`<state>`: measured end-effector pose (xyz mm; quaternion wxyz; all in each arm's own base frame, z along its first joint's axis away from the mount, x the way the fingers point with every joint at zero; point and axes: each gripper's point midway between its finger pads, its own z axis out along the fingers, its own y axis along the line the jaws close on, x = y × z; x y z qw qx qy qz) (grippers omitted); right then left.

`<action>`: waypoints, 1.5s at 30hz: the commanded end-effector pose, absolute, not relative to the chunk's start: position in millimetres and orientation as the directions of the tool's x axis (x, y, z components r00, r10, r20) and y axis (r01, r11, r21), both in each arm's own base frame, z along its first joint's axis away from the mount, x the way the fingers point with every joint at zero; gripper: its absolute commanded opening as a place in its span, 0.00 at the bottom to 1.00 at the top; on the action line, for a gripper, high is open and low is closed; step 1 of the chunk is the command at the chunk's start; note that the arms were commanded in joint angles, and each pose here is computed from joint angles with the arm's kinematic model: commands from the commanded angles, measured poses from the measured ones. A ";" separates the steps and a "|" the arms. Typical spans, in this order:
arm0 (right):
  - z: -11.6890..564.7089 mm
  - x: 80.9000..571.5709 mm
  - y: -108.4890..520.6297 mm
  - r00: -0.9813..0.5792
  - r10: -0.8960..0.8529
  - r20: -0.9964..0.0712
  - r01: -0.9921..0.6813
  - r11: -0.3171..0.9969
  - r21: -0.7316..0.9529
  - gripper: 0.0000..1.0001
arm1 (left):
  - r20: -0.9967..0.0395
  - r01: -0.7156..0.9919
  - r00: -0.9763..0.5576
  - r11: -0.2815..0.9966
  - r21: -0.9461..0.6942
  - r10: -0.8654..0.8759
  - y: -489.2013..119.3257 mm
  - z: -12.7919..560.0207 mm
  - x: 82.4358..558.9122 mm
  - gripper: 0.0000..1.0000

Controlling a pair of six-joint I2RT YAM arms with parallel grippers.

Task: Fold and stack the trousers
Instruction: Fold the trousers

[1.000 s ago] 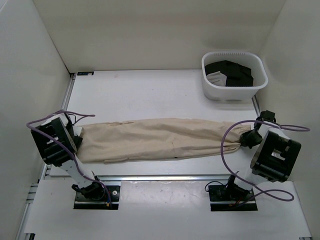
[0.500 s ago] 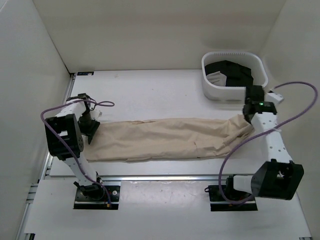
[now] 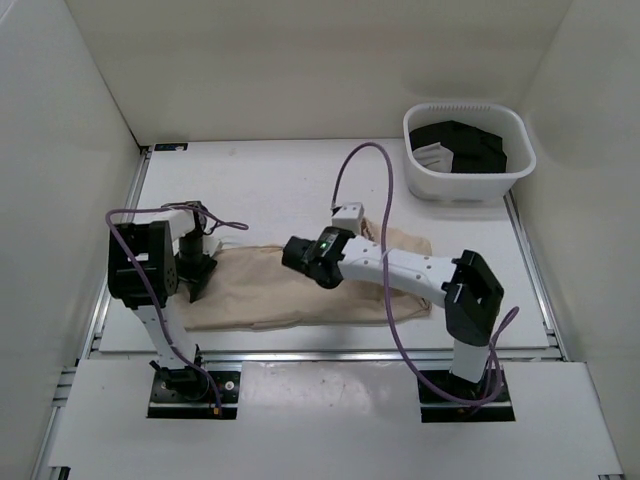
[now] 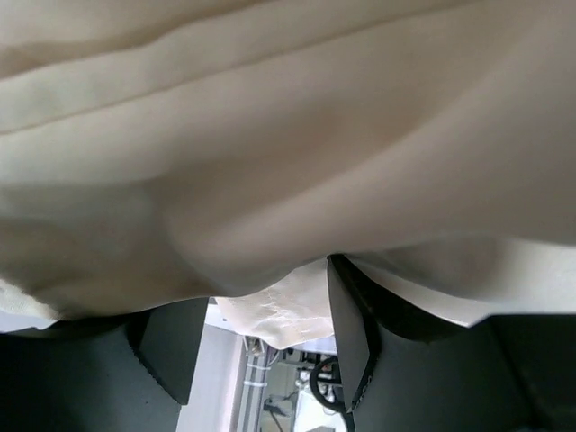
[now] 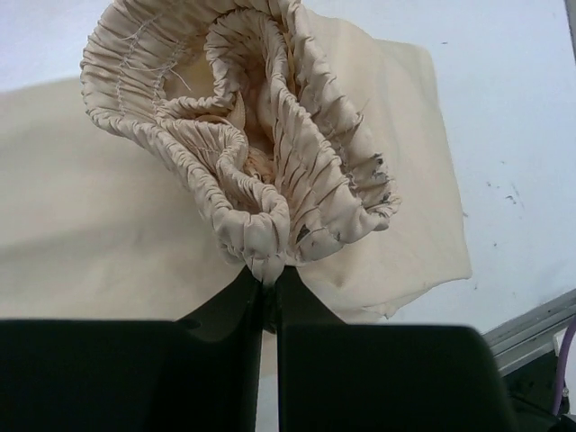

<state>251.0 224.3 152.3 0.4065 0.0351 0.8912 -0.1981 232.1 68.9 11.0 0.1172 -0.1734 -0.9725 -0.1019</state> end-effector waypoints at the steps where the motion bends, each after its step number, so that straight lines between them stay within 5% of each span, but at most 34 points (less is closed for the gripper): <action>1: 181.9 231.4 227.2 -0.612 -0.119 -0.782 0.245 0.911 -0.331 0.00 | 0.236 0.340 -0.924 0.930 0.141 0.302 58.6 -20.2 237.9 0.65; 13: 176.9 189.1 277.8 -0.543 -0.142 -0.827 0.145 0.955 -0.259 0.00 | 0.226 0.359 -0.921 0.917 0.174 0.317 49.2 -30.2 257.7 0.64; 23: 88.2 188.4 352.3 -0.638 -0.178 -0.750 0.048 0.962 -0.269 0.02 | 0.158 0.374 -0.924 0.911 0.177 0.348 46.7 -18.5 287.3 0.64; 27: 82.1 185.4 401.5 -0.644 -0.202 -0.738 -0.108 0.979 -0.173 0.44 | 0.100 0.362 -0.932 0.911 0.198 0.349 46.3 -2.2 307.5 0.64; 28: 88.3 182.5 406.4 -0.639 -0.211 -0.740 -0.126 0.977 -0.170 0.72 | 0.101 0.363 -0.932 0.913 0.188 0.349 44.8 0.3 307.8 0.65; 30: 112.8 181.5 412.0 -0.612 -0.239 -0.754 -0.158 0.971 -0.179 0.95 | 0.089 0.360 -0.933 0.913 0.193 0.349 44.7 8.4 312.1 0.65; 34: 174.6 157.9 419.6 -0.564 -0.230 -0.793 -0.248 0.963 -0.103 0.99 | 0.052 0.352 -0.936 0.913 0.206 0.349 44.6 27.4 319.5 0.66; 37: 247.8 135.8 419.4 -0.560 -0.128 -0.818 -0.334 0.939 0.082 0.99 | 0.017 0.343 -0.937 0.911 0.228 0.349 45.9 50.0 326.6 0.66; 40: 296.3 132.5 380.4 -0.563 0.065 -0.824 -0.257 0.934 0.249 0.87 | -0.038 0.323 -0.939 0.916 0.236 0.341 43.9 74.1 335.7 0.67; 41: 271.9 137.2 347.5 -0.575 0.044 -0.817 -0.191 0.964 0.187 0.68 | -0.055 0.319 -0.938 0.917 0.242 0.341 43.9 86.4 334.5 0.67; 45: 223.4 158.5 239.5 -0.568 0.198 -0.799 0.079 0.979 0.186 0.17 | -0.098 0.301 -0.936 0.911 0.281 0.339 48.3 118.5 334.6 0.69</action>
